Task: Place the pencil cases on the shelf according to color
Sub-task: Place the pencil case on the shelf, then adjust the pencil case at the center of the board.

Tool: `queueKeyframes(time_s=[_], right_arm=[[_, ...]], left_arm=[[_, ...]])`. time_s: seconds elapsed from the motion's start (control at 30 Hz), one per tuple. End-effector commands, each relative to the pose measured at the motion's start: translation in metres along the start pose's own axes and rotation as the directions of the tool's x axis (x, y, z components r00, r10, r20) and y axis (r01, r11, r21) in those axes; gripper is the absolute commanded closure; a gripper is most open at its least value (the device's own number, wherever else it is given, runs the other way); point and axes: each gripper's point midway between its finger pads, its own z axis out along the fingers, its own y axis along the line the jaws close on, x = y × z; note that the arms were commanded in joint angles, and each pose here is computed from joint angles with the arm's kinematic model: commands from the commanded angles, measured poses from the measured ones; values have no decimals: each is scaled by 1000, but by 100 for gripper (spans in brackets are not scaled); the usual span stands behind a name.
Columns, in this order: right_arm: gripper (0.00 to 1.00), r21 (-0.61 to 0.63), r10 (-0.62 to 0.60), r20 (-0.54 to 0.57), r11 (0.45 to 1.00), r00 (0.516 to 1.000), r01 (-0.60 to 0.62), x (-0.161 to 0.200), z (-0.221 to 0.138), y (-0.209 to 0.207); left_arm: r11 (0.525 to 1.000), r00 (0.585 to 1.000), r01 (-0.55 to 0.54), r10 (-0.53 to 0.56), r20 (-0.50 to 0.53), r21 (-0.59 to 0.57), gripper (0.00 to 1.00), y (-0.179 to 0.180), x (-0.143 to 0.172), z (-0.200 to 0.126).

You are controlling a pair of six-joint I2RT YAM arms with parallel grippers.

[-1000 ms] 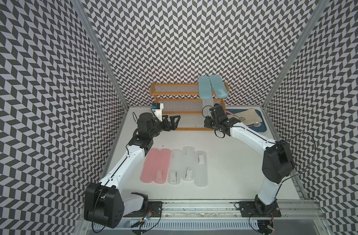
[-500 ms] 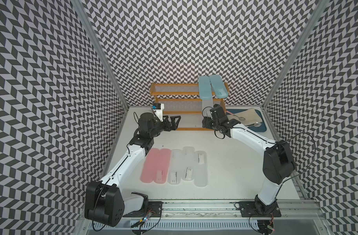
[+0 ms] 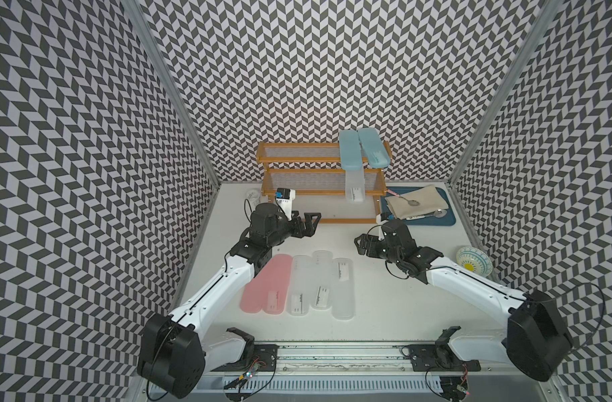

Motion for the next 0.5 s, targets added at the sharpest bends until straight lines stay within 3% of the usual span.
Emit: queueKeyframes(time_s=[0.0, 0.1, 0.27, 0.47], right_arm=[[12, -54, 10, -37, 998, 999, -12, 29, -2, 8], [12, -74, -4, -106, 997, 994, -4, 66, -2, 12], [11, -62, -3, -193, 998, 981, -9, 116, -2, 10], [11, -73, -3, -233, 997, 973, -14, 142, -2, 21]], left_arm=[[998, 998, 55, -56, -42, -35, 1, 10, 30, -16], [993, 996, 44, -53, -76, -110, 0, 26, 48, -22], [987, 992, 21, -40, -117, -160, 0, 35, 49, -14], [985, 983, 111, -128, -130, -131, 0, 40, 61, 1]])
